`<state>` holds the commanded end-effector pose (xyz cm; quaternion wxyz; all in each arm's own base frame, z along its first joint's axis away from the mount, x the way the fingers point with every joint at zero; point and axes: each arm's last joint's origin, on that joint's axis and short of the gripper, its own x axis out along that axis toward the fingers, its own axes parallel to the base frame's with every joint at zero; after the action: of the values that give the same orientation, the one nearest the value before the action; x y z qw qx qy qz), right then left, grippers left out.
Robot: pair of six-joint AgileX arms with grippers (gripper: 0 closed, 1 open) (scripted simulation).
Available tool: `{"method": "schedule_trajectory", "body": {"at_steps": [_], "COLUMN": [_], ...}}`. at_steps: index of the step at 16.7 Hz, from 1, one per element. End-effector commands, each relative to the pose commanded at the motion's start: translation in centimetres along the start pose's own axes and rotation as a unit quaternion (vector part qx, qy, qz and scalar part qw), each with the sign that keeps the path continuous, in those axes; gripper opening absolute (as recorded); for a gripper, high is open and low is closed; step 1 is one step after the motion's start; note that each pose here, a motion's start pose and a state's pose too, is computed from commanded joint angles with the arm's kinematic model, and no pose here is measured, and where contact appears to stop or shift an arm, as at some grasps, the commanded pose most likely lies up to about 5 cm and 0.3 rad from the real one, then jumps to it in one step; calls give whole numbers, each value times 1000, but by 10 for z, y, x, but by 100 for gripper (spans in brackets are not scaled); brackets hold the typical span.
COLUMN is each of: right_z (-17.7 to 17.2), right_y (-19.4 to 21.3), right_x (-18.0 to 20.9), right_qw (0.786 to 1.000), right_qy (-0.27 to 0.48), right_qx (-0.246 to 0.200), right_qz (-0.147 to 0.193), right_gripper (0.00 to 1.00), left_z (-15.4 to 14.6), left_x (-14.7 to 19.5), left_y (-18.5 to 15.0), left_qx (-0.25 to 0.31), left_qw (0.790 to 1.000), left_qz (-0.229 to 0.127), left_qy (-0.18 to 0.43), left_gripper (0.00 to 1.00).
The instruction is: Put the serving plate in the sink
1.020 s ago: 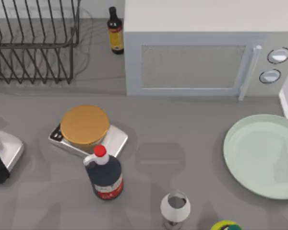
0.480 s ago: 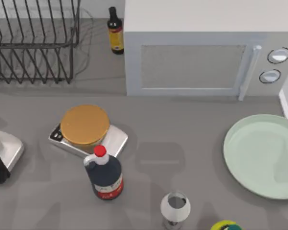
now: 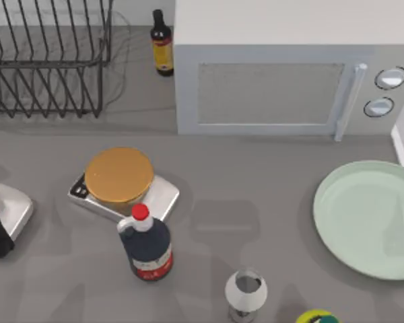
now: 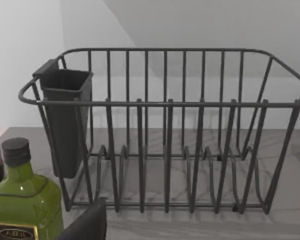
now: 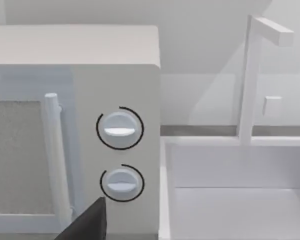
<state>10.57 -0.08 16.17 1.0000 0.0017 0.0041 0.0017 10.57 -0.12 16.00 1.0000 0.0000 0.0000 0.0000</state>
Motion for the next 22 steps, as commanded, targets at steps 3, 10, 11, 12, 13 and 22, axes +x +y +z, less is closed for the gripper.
{"method": "schedule_trajectory", "body": {"at_steps": [3,10,11,12,13,22], "right_z": [16,77,83,89,92,53], "right_y": [3,28,34,42,51,146], "right_x": [1,43,56,69,84,194], "right_qw": [999,960,947,932,916,747], "right_qy": [38,266,308,350,391,664], "right_qx": [14,62,66,68,68,21], "right_qz": [14,59,62,64,64,13], "right_gripper": [100,100,100,100,100,100], "left_z": [0,0,0,0,0,0], "left_x": [0,0,0,0,0,0], "left_y": [0,0,0,0,0,0], "left_qx": [0,0,0,0,0,0], "left_qw": [1000,1000,1000,1000,1000,1000], "left_qz": [0,0,0,0,0,0], "left_qy": [0,0,0,0,0,0], "left_gripper": [100,100,100,100,100,100]}}
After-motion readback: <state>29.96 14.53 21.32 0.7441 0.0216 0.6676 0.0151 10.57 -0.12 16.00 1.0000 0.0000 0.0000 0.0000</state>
